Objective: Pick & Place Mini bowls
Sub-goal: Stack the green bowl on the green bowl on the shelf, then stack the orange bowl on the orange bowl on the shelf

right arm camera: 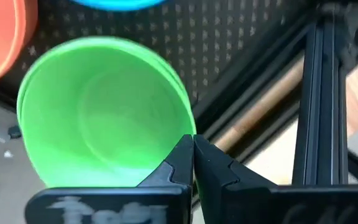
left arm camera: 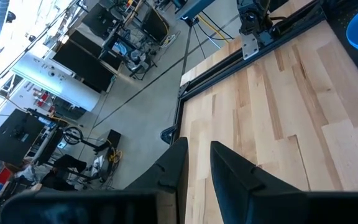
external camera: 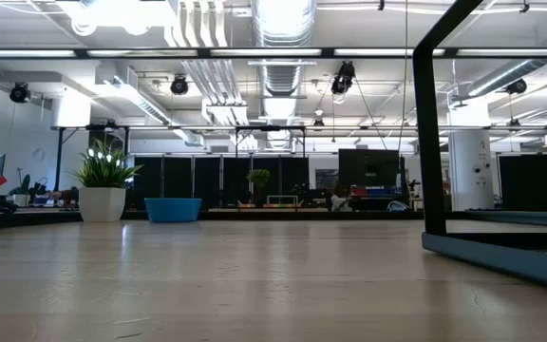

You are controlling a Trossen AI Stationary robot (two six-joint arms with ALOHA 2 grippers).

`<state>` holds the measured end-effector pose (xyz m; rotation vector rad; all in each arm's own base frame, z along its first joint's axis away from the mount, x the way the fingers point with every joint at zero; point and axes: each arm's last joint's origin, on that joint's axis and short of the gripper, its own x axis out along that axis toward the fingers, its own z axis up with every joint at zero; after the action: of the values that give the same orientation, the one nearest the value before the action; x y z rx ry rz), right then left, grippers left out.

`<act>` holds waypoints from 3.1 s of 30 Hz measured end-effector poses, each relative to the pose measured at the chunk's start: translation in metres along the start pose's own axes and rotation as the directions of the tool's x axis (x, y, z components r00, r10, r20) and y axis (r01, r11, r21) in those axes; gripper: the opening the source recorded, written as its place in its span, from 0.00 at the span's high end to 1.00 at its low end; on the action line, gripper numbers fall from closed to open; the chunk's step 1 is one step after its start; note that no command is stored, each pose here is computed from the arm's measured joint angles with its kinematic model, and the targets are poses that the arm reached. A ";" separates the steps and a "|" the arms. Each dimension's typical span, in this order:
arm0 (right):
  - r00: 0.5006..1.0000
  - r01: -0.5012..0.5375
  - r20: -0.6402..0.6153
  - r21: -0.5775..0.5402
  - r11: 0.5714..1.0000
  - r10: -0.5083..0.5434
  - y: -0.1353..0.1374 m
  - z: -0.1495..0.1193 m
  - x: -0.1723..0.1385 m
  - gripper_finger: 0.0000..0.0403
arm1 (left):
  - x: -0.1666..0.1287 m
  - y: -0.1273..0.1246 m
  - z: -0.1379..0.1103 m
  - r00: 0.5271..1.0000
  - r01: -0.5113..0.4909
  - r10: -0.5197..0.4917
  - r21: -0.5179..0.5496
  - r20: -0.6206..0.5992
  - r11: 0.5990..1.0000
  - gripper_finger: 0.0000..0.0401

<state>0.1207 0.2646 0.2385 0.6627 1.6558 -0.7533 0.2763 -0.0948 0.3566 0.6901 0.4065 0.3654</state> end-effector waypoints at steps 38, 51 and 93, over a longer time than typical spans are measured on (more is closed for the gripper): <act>0.960 -0.075 0.265 -0.071 0.995 0.091 0.008 -0.001 -0.024 0.98 | -0.003 -0.005 -0.020 0.987 -0.007 -0.002 -0.050 -0.163 0.999 0.82; 0.633 -0.077 0.736 -0.248 0.966 0.240 0.006 0.015 -0.039 0.98 | -0.023 -0.012 -0.056 0.809 0.228 -0.406 -0.410 -0.425 0.883 0.82; 0.220 -0.024 0.946 -0.237 0.971 0.236 -0.004 0.081 -0.093 0.98 | -0.150 -0.128 -0.082 0.329 0.712 -0.890 -0.536 -0.317 0.454 0.82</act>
<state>0.1863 0.1969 0.3179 0.0632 0.4097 -0.6463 0.1327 -0.2100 0.2483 -0.0432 1.2040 -0.3913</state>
